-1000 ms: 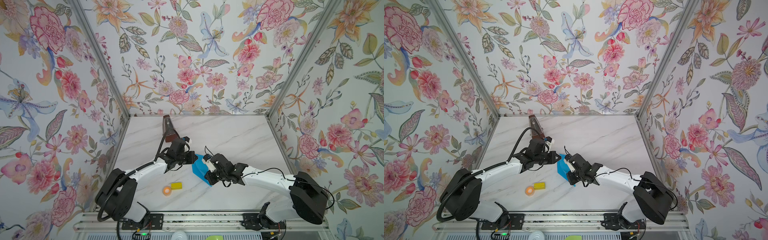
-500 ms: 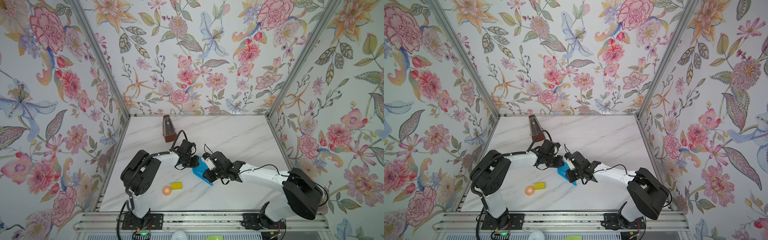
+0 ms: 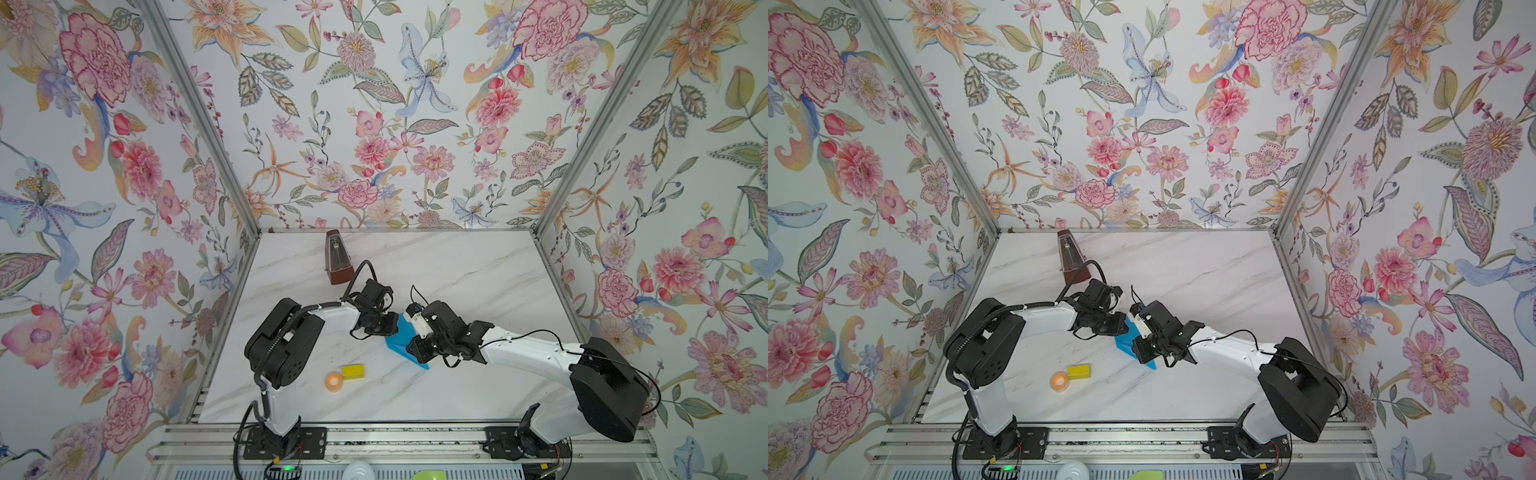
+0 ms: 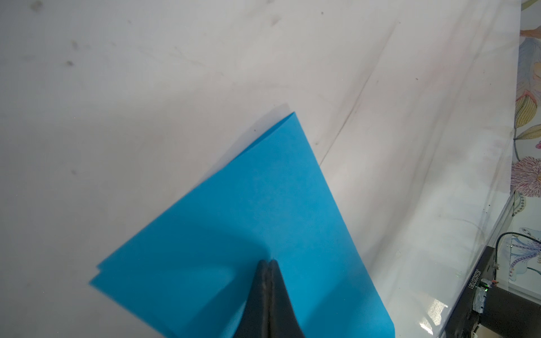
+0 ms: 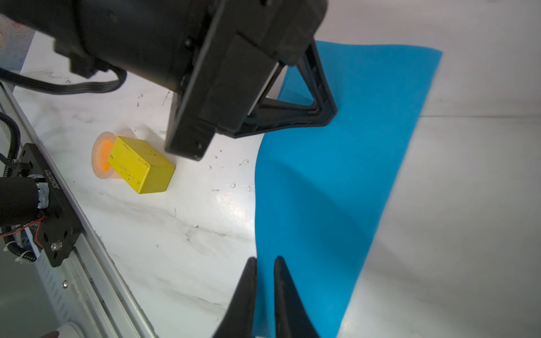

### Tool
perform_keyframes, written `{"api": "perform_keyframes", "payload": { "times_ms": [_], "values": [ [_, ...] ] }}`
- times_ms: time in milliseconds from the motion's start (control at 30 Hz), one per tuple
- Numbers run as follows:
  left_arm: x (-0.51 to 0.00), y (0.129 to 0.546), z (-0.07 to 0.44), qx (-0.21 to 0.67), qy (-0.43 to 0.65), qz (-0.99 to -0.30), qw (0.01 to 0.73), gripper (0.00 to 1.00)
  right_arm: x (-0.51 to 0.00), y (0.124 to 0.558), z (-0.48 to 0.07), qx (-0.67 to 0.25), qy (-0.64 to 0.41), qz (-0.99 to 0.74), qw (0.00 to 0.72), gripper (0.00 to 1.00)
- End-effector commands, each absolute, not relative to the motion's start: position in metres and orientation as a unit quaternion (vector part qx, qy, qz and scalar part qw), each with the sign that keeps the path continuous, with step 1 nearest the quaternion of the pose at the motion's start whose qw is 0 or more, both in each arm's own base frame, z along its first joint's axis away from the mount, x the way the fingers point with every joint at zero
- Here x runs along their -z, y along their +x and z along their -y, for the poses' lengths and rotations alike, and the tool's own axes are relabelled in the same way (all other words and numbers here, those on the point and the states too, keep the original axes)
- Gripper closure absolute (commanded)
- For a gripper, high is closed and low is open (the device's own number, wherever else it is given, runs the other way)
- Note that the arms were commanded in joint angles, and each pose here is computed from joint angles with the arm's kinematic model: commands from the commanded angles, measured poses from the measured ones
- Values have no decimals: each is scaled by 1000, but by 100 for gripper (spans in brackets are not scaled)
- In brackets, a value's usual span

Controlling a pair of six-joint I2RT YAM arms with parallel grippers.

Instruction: Fold a paper plane with a square sheet of paper (fold left side to right side)

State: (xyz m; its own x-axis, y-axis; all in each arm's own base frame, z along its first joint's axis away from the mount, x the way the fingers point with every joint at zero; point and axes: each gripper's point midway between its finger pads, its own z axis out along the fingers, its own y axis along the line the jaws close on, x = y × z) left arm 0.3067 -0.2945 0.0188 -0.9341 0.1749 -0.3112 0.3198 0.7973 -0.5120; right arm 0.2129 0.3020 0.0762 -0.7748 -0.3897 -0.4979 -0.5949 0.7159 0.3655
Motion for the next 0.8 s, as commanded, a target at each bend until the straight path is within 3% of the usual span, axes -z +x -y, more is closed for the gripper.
{"api": "perform_keyframes", "payload": {
  "times_ms": [0, 100, 433, 767],
  "values": [
    [-6, 301, 289, 266, 142, -947, 108, 96, -79, 213, -300, -266, -273, -903, 199, 91],
    [-7, 299, 293, 274, 160, -942, 107, 96, -78, 211, -304, -277, -275, -901, 189, 96],
    [-10, 269, 293, 290, 241, -923, 79, 96, -88, 192, -343, -371, -261, -876, 165, 96],
    [-4, 253, 282, 282, 259, -921, 65, 96, -64, 189, -338, -354, -229, -893, 156, 96]
  ]
}}
